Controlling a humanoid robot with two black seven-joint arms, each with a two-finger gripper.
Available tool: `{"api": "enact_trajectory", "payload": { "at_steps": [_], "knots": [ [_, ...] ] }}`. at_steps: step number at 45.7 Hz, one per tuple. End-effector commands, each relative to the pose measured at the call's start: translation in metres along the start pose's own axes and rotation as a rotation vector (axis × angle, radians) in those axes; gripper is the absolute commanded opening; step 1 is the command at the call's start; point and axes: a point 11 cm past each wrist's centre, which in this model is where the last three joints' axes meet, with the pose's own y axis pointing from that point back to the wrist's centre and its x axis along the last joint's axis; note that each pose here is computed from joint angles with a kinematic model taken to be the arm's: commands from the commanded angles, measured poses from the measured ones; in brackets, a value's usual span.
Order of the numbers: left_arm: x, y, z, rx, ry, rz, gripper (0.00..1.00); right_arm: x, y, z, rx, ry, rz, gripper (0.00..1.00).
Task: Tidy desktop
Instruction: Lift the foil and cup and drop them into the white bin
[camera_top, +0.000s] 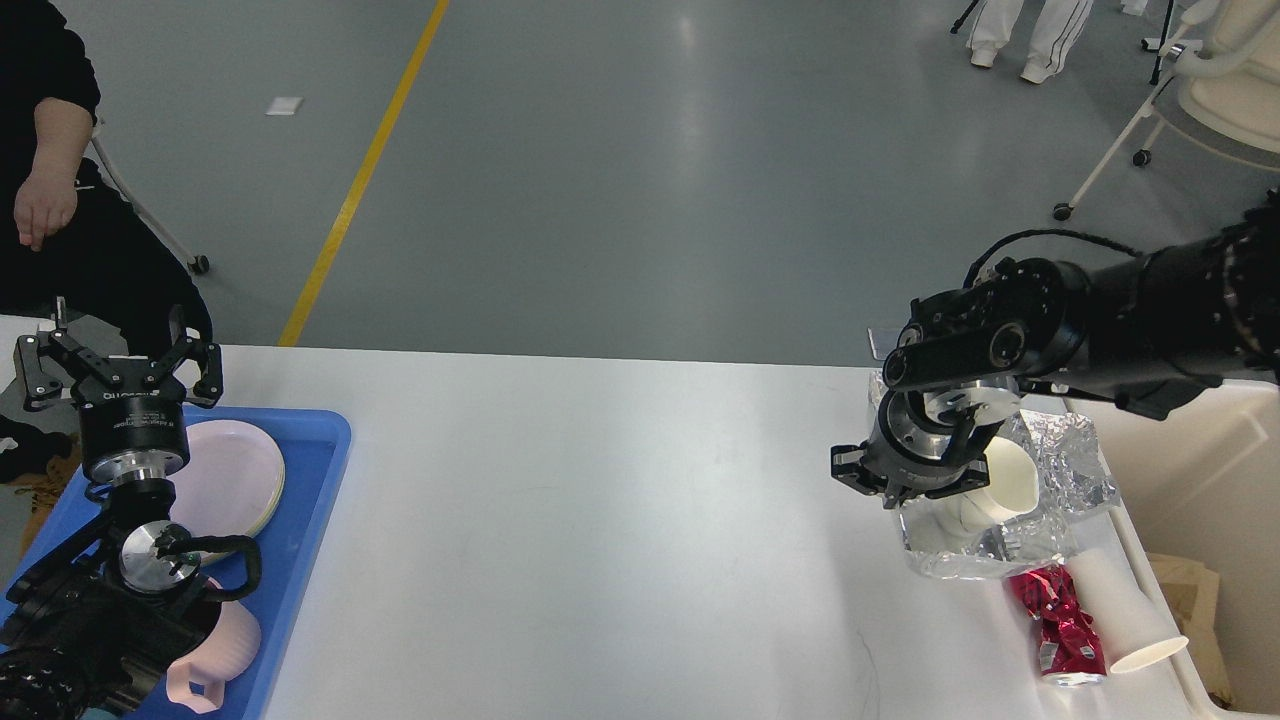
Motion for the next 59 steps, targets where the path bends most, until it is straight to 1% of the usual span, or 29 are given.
{"api": "enact_trajectory", "payload": {
  "at_steps": [1,4,14,19,22,25,29,33,39,47,53,59],
  "knots": [
    [0.000,0.000,0.000,0.000,0.000,0.000,0.96,0.027,0.041,0.021,0.041,-0.041,0.018,0.00],
    [0.000,0.000,0.000,0.000,0.000,0.000,0.96,0.038,0.061,0.033,0.062,-0.059,0.022,0.00],
    [0.000,0.000,0.000,0.000,0.000,0.000,0.96,0.058,0.108,0.058,0.098,-0.096,0.068,0.00],
    [0.000,0.000,0.000,-0.001,0.001,0.001,0.96,0.063,0.111,0.069,0.100,-0.121,0.079,0.00],
    [0.000,0.000,0.000,0.000,0.000,0.000,0.96,0.072,0.105,0.083,0.084,-0.165,0.098,0.00],
    [0.000,0.000,0.000,0.000,0.000,0.000,0.96,0.076,0.087,0.099,0.063,-0.216,0.095,0.00],
    [0.000,0.000,0.000,0.000,0.000,0.000,0.96,0.087,0.060,0.132,0.031,-0.316,0.107,0.00],
    [0.000,0.000,0.000,0.000,0.000,0.000,0.96,0.098,0.038,0.167,-0.011,-0.415,0.146,0.00],
    [0.000,0.000,0.000,0.000,0.000,0.000,0.96,0.103,0.009,0.220,-0.050,-0.583,0.222,0.00],
    [0.000,0.000,0.000,0.000,0.000,0.000,0.96,0.089,-0.038,0.257,-0.084,-0.760,0.290,0.00],
    [0.000,0.000,0.000,0.000,0.000,0.000,0.96,0.073,-0.062,0.283,-0.165,-0.814,0.323,0.00],
    [0.000,0.000,0.000,0.000,0.000,0.000,0.96,0.046,-0.089,0.303,-0.246,-0.836,0.312,0.00]
  ]
}}
